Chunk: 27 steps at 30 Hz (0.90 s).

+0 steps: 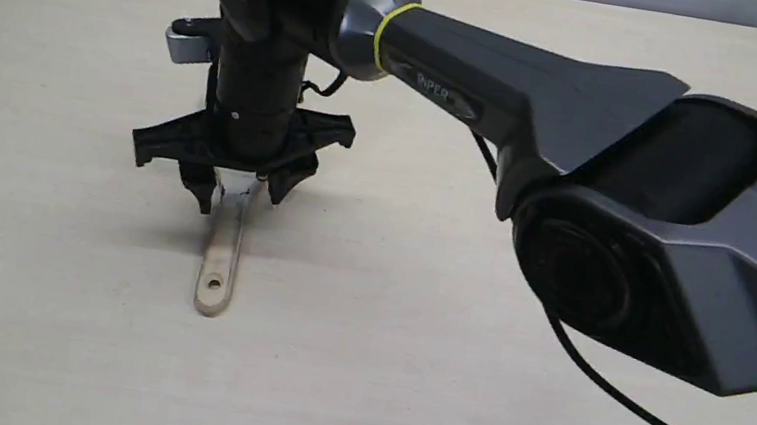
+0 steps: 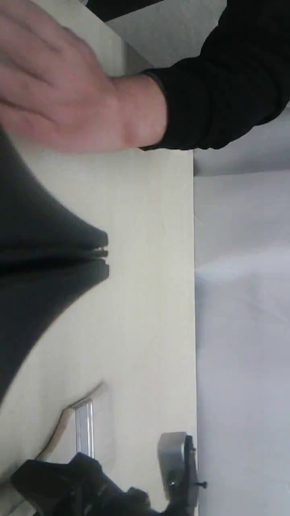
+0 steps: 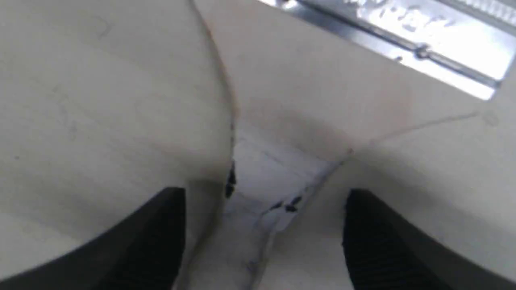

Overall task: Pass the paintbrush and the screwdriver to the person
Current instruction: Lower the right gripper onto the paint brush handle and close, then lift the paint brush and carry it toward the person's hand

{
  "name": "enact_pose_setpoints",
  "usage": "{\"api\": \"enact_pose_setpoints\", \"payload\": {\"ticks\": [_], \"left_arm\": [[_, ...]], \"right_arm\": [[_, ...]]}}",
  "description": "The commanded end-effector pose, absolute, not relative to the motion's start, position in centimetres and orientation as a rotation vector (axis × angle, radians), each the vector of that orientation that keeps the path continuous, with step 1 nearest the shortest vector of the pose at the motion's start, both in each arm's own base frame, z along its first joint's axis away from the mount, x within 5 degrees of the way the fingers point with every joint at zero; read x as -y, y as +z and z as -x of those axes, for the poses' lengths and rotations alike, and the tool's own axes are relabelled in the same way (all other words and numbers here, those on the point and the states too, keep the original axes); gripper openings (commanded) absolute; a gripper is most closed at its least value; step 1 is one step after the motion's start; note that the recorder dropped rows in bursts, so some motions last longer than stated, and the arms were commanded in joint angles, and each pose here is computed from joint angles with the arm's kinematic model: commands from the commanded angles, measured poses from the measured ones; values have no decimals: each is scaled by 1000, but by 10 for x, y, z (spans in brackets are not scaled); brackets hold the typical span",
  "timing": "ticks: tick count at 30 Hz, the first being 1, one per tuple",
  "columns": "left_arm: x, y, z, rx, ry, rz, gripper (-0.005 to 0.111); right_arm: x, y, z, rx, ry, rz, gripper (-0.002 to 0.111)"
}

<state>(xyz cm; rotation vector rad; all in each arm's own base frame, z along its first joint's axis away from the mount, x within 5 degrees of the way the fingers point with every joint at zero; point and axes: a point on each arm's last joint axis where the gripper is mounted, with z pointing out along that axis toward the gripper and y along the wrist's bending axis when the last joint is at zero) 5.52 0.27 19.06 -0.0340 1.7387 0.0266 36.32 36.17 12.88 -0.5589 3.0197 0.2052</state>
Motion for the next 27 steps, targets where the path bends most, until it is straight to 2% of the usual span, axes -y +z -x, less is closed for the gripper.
{"api": "enact_pose_setpoints", "payload": {"ticks": [1,9,16,24,27], "left_arm": [[-2,191,-55,-1733,15,31,0],[-2,191,-55,-1730,18,28,0],[-2,191,-55,-1732,17,29,0],[-2,191,-55,-1732,17,29,0],[-2,191,-55,-1732,17,29,0]], "right_arm": [[-364,114,-359,-3084,236,539,60],[-361,105,-361,-3094,168,478,59],[-358,103,-371,-3000,91,434,39],[-354,103,-375,-2966,9,429,38],[-353,103,-375,-2967,-4,477,24]]}}
